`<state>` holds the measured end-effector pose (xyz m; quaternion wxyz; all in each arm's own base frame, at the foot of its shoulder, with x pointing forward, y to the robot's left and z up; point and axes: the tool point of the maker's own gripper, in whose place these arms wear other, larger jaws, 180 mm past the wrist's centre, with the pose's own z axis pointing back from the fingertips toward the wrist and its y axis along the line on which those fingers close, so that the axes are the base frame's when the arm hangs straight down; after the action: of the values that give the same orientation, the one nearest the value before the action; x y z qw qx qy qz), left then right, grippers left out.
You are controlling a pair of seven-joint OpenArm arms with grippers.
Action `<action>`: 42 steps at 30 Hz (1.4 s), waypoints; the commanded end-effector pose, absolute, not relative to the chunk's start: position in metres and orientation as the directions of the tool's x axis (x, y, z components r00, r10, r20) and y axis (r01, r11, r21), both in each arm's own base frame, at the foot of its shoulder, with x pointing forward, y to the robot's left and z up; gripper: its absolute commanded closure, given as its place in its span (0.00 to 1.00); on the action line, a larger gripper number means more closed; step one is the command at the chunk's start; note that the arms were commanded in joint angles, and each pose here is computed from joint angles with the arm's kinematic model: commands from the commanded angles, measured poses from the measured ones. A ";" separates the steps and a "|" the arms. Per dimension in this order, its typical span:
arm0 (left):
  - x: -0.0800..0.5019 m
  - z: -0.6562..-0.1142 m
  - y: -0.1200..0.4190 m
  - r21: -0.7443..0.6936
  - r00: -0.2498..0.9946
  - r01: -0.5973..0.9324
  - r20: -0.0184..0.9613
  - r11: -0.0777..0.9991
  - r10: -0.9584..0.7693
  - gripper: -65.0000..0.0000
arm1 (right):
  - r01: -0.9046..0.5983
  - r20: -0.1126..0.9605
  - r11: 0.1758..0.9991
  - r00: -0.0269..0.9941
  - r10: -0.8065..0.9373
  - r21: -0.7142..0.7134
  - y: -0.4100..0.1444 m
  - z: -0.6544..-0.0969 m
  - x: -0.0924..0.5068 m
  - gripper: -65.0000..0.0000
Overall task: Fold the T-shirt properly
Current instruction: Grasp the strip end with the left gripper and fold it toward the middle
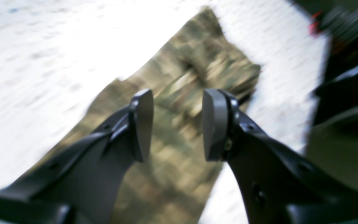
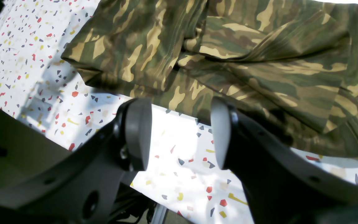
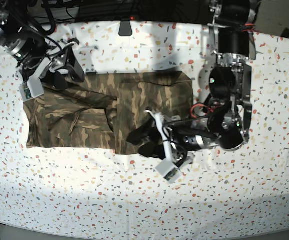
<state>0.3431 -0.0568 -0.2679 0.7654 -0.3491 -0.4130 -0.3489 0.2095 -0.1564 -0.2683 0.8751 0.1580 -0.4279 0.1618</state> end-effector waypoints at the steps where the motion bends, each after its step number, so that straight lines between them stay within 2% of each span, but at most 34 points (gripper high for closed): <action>1: 0.351 -0.259 -0.046 -0.197 0.375 0.827 0.891 0.526 -0.256 0.61 | -0.439 0.826 0.889 0.544 0.149 0.129 -0.153 -0.257 0.212 0.52; 5: 0.352 -0.283 -0.004 -0.146 0.396 0.804 0.855 0.576 -0.336 0.61 | -0.439 0.827 0.890 0.542 0.150 0.126 -0.153 -0.257 0.213 0.52; 10: 0.342 -0.295 0.023 -0.155 0.389 0.777 0.880 0.610 -0.273 0.64 | -0.439 0.827 0.890 0.542 0.150 0.126 -0.153 -0.257 0.213 0.52; 16: 0.311 -0.321 0.014 -0.255 0.456 0.754 0.867 0.605 -0.203 0.67 | -0.439 0.827 0.890 0.541 0.150 0.126 -0.153 -0.257 0.213 0.52; 23: 0.302 -0.342 0.009 -0.232 0.458 0.733 0.863 0.639 -0.212 0.67 | -0.439 0.828 0.890 0.541 0.150 0.126 -0.153 -0.257 0.213 0.52; 33: 0.284 -0.408 0.000 -0.415 0.653 0.635 0.739 0.652 -0.165 0.67 | -0.441 0.841 0.890 0.521 0.150 0.115 -0.153 -0.252 0.219 0.52; 42: 0.320 -0.371 -0.007 -0.415 0.607 0.667 0.785 0.619 -0.127 0.67 | -0.438 0.880 0.898 0.443 0.170 0.046 -0.158 -0.231 0.245 0.52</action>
<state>0.3076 -0.0031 -0.3904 0.8370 -0.3546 -0.3411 -0.2393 0.2429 -0.1592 -0.2408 0.8495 0.1372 -0.4793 0.1725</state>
